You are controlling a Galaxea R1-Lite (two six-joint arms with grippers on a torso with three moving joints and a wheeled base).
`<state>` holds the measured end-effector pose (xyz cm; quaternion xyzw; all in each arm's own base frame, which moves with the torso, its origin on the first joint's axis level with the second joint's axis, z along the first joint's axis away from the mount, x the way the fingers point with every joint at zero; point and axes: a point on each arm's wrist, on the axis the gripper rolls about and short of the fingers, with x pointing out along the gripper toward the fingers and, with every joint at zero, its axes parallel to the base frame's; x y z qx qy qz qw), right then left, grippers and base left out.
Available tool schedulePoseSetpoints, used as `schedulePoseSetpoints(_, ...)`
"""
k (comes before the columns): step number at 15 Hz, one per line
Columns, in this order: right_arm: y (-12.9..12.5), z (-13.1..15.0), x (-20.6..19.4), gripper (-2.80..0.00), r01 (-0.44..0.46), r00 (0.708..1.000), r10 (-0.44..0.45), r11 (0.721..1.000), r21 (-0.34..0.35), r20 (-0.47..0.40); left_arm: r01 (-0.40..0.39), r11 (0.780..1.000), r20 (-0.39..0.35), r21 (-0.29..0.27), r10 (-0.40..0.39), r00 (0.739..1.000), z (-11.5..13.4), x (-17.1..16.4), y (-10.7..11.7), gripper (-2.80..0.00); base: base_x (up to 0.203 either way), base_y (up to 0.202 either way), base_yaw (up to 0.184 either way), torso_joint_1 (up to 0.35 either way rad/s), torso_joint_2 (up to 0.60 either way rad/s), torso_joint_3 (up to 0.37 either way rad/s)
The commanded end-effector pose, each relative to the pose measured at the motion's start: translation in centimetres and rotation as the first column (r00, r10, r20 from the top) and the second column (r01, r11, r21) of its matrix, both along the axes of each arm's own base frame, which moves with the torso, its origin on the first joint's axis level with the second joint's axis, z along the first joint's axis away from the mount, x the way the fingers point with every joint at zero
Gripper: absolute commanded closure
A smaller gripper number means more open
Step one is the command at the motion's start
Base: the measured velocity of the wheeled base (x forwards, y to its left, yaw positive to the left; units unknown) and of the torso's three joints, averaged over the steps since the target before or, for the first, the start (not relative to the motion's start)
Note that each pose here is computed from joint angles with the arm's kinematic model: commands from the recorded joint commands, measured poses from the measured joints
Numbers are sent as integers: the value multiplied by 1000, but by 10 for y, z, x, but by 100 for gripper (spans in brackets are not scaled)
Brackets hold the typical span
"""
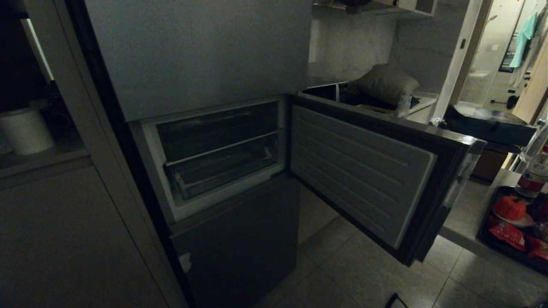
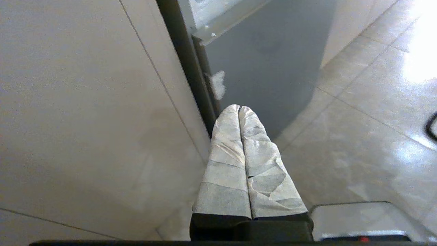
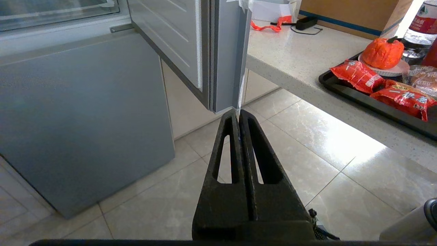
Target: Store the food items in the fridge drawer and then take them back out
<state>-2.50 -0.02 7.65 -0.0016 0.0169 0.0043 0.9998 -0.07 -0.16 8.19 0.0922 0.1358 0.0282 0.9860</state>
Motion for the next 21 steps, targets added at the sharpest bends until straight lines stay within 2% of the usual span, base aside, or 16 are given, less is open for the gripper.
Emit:
schedulePoseSetpoints(1, 0, 0, 0, 0, -1, 1000, 1, 1000, 0, -1, 14, 1000, -10, 7, -14, 1000, -2, 0, 0, 0, 0, 0, 0, 0, 0, 0)
schedulePoseSetpoints(4, 0, 0, 0, 0, -1, 1000, 1, 1000, -1, 0, 38, 999, -24, 4, -38, 999, -2, 1, 0, 0, 0, 0, 0, 0, 0, 0)
schedulePoseSetpoints(6, 0, 0, 0, 0, -1, 1000, 1, 1000, 0, 1, 123, 992, -34, 1, -122, 992, -2, 1, 0, 0, 0, 0, 0, 0, 0, 0)
schedulePoseSetpoints(7, 0, 0, 0, 0, -1, 1000, 1, 1000, 0, 0, 193, 981, -21, 2, -192, 981, -2, 0, 0, 0, 0, 0, 0, 0, 0, 0)
schedulePoseSetpoints(8, 0, 0, 0, 0, -1, 1000, 1, 1000, 0, 0, 219, 976, -11, -2, -219, 976, -2, 0, 0, 0, 0, 0, 0, 0, 0, 0)
schedulePoseSetpoints(9, 0, 0, 0, 0, -1, 1000, 1, 1000, 0, 0, 199, 980, 2, -19, -199, 980, -2, -1, 0, 0, 0, 0, 0, 0, 0, 0)
schedulePoseSetpoints(11, 0, 0, 0, 0, 1, 1000, -1, 1000, -1, 0, 143, 990, 77, -19, -141, 987, -3, -8, 1, 0, 0, 0, 0, 0, 0, 0)
schedulePoseSetpoints(13, 0, 0, 0, 0, 1, 1000, -1, 1000, -1, -3, 116, 993, 81, -20, -114, 990, -3, -9, 0, 0, 0, 0, 0, 0, 0, 0)
schedulePoseSetpoints(14, 0, 0, 0, 0, 1, 1000, -1, 1000, 1, 1, 123, 992, 105, -13, -121, 987, -3, -12, 0, 0, 0, 0, 0, 0, 0, 0)
schedulePoseSetpoints(16, 0, 0, 0, 0, 1, 1000, -1, 1000, -1, 0, 140, 990, 217, 11, -139, 966, -5, -21, 0, 0, 0, 0, 0, 0, 0, 0)
schedulePoseSetpoints(17, 0, 0, 0, 0, 1, 1000, -1, 1000, 0, -1, 147, 989, 246, 18, -146, 958, -6, -23, 0, 0, 0, 0, 0, 0, 0, 0)
schedulePoseSetpoints(19, 0, 0, 0, 0, 1, 1000, -1, 1000, 0, 0, 121, 992, 251, -37, -108, 962, -6, -23, 1, 0, 0, 0, 0, 0, 0, 0)
schedulePoseSetpoints(21, 0, 0, 0, 0, -1, 1000, 1, 1000, 3, 2, 98, 993, 251, -61, -80, 965, -7, -23, 1, 0, 0, 0, 0, 0, 0, 0)
